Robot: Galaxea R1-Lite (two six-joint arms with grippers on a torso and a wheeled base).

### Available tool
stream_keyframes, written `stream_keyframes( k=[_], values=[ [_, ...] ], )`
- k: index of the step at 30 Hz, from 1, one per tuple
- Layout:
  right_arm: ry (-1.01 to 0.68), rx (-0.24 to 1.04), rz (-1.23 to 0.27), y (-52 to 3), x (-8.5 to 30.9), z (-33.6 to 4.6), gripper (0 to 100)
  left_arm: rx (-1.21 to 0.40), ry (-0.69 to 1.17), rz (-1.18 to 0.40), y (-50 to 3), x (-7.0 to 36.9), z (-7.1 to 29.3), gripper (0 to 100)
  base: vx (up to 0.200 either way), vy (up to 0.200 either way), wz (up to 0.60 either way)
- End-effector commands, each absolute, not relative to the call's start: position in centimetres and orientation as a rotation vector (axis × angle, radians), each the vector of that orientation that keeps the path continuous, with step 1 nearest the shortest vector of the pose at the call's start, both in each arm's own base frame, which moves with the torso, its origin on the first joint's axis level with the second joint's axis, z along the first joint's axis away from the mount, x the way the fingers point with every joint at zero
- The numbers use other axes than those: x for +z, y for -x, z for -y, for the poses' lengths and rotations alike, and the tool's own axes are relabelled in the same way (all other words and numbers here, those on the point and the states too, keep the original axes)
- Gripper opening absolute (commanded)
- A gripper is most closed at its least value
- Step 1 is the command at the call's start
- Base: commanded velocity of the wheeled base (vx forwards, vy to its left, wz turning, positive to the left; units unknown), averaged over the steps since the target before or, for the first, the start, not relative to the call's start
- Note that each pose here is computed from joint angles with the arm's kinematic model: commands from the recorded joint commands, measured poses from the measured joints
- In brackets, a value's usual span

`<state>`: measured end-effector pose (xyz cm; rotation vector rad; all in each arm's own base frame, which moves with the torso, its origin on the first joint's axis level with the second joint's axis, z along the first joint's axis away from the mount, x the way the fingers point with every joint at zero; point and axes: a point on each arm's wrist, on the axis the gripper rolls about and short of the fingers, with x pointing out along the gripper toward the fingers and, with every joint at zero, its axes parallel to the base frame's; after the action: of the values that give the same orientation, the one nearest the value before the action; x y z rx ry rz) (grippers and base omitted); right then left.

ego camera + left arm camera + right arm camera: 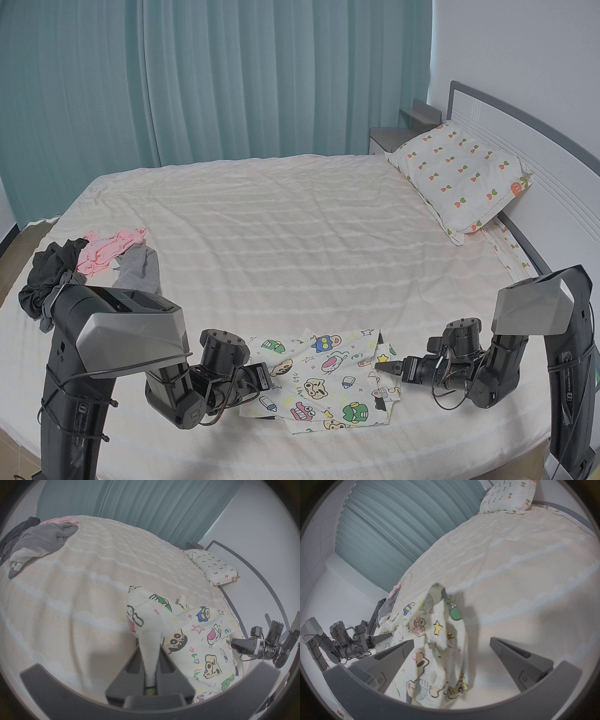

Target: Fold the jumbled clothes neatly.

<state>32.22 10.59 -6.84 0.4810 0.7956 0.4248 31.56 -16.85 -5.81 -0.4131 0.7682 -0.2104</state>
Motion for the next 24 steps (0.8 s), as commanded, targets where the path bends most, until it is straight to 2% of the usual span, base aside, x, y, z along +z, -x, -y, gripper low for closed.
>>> stream_keyframes(
  k=[1,19,20,24],
  values=[
    [-0.472,0.451,-0.802,-32.4,-7.2,-11.6,100,-0.211,0.411,-0.77,-31.5,-5.9,16.9,0,0.0,0.0,0.0],
    [-0.432,0.5,-0.818,-33.2,-6.7,-13.7,100,-0.226,0.421,-0.754,-31.3,-5.7,17.1,0,0.0,0.0,0.0],
    [-0.424,0.504,-0.823,-33.2,-6.7,-13.7,0,-0.229,0.423,-0.749,-31.3,-5.7,17.1,0,0.0,0.0,0.0],
    [-0.381,0.509,-0.868,-32.9,-6.3,-13.9,0,-0.238,0.434,-0.745,-31.1,-5.6,17.5,0,0.0,0.0,0.0]
  ],
)
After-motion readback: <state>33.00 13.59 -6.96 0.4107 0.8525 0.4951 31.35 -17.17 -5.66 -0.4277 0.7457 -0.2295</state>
